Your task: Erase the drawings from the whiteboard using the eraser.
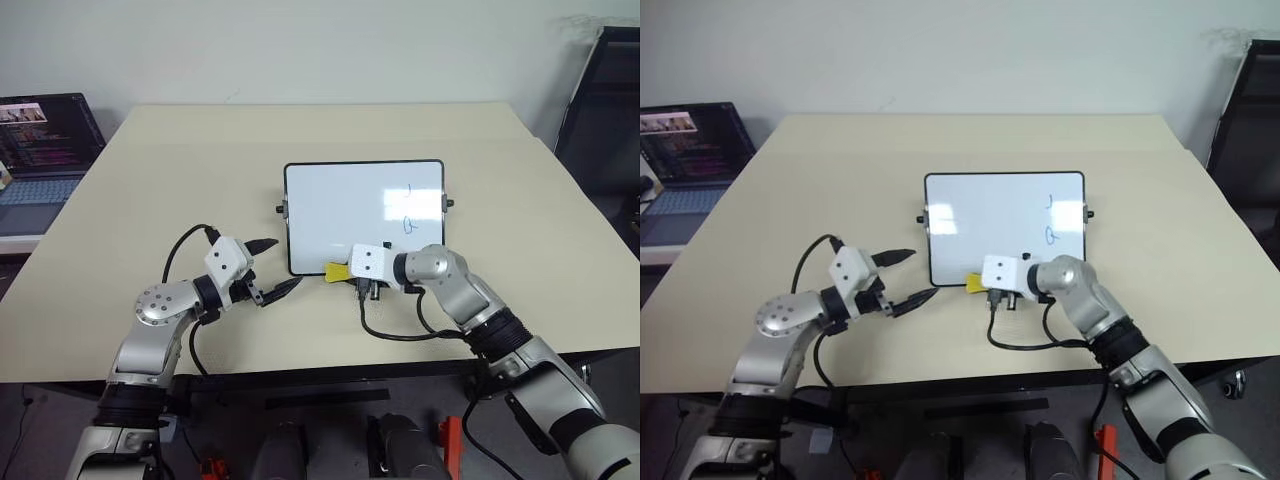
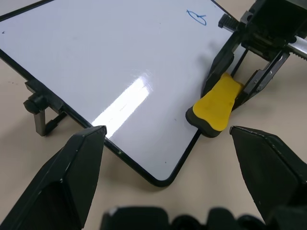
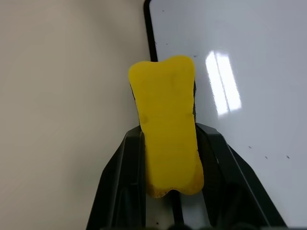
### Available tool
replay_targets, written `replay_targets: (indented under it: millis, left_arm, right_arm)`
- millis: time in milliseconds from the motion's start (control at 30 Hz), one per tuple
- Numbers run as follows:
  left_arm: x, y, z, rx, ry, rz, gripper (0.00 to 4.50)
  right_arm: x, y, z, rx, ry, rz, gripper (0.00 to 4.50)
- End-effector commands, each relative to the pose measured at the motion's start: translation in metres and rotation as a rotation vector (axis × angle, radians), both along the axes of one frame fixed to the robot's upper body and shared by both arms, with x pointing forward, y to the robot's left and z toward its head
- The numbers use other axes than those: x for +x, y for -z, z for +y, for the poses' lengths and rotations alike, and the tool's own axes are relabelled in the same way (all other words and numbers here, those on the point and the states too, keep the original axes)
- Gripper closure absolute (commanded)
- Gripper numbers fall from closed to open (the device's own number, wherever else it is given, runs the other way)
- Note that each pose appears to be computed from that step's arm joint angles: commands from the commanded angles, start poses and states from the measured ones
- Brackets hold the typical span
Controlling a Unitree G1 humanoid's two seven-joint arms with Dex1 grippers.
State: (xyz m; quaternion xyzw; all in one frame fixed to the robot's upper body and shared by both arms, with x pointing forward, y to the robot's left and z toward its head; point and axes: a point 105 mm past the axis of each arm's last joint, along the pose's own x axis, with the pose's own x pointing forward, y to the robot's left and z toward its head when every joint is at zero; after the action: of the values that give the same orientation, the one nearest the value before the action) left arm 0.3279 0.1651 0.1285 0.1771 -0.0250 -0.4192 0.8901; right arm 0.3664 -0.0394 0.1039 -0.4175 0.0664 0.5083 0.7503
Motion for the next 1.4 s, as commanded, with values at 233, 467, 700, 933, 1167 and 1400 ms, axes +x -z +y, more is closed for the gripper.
replay_targets:
  millis: [233, 467, 700, 933, 1167, 1400]
  left_arm:
    - [0.003, -0.052, -0.003, -0.080, 0.000, -0.093, 0.00]
    - [0.004, -0.064, -0.006, -0.044, 0.021, -0.101, 0.00]
    - [0.006, -0.069, -0.002, 0.001, 0.038, -0.090, 0.00]
    - [0.006, -0.075, -0.006, 0.022, 0.056, -0.095, 0.00]
    - [0.007, -0.083, -0.012, 0.032, 0.064, -0.106, 0.00]
    - [0.007, -0.086, -0.015, 0.048, 0.083, -0.115, 0.00]
  right_arm:
    - [-0.010, -0.134, -0.058, 0.428, 0.093, -0.045, 3.39]
    - [-0.017, -0.118, -0.132, 0.295, 0.251, -0.025, 3.39]
    - [-0.028, -0.114, -0.190, 0.158, 0.349, -0.064, 3.39]
    - [-0.031, -0.117, -0.191, 0.132, 0.328, -0.068, 3.39]
    - [-0.031, -0.117, -0.193, 0.105, 0.324, -0.069, 3.39]
    - [-0.029, -0.117, -0.198, 0.084, 0.334, -0.072, 3.39]
